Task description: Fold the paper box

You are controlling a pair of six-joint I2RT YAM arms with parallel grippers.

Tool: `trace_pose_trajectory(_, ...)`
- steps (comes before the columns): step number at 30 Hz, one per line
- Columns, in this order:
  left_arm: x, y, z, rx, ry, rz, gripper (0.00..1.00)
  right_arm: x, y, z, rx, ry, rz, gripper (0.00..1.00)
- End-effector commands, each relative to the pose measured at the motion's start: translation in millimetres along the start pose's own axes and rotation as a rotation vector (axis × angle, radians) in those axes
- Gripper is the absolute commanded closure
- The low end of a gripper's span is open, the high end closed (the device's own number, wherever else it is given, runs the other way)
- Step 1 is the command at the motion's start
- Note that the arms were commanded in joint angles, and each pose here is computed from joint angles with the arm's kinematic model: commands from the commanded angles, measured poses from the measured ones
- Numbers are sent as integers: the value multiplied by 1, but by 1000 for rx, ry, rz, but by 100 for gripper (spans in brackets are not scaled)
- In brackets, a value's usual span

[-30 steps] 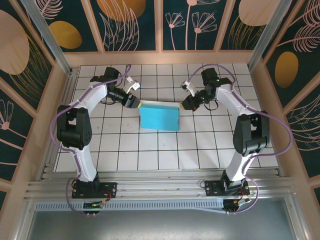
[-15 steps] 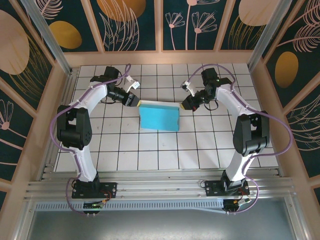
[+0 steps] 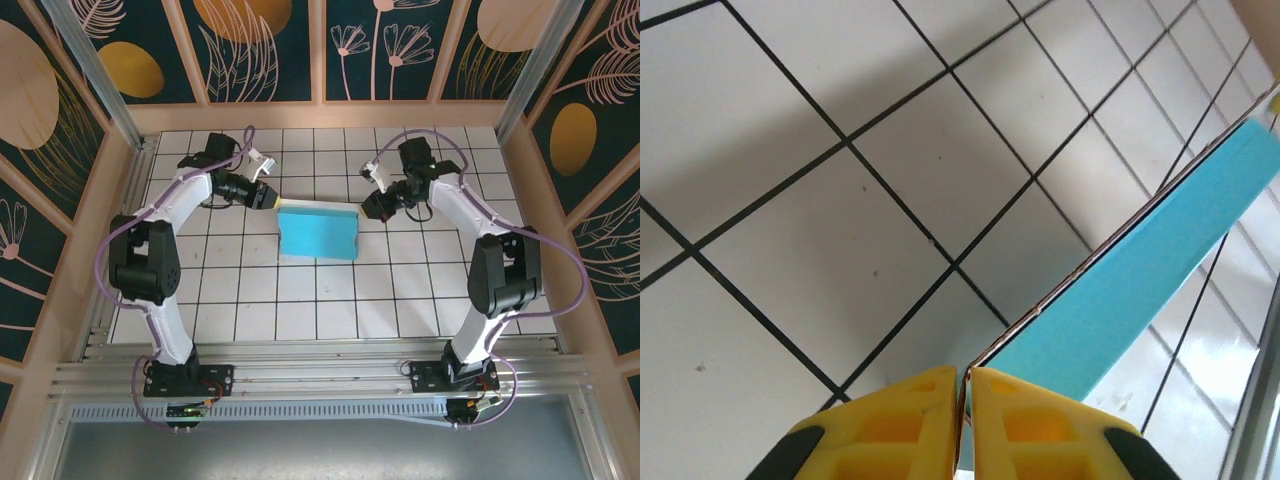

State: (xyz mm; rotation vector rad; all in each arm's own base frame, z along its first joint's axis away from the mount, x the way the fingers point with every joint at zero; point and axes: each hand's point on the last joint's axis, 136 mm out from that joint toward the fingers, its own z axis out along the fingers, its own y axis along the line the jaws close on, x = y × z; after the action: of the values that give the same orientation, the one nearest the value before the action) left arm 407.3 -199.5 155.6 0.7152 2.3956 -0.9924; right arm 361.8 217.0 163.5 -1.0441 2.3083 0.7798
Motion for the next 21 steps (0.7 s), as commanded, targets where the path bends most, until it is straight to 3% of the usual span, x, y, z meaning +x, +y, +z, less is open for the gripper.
trace_pose_trajectory(1,-41,-27,-34,4,-193,8,87,-31,-5,-15,152,-118,-28,95)
trace_pose_trajectory(5,-43,-38,-48,-30,-255,-9,90,-38,-4,-10,215,-156,-36,98)
trace_pose_trajectory(12,-14,-17,-34,-116,-202,-50,89,-34,-1,-1,217,-171,-36,98)
trace_pose_trajectory(21,-8,-21,-18,-69,-229,-105,89,-39,-2,9,331,-184,-73,100)
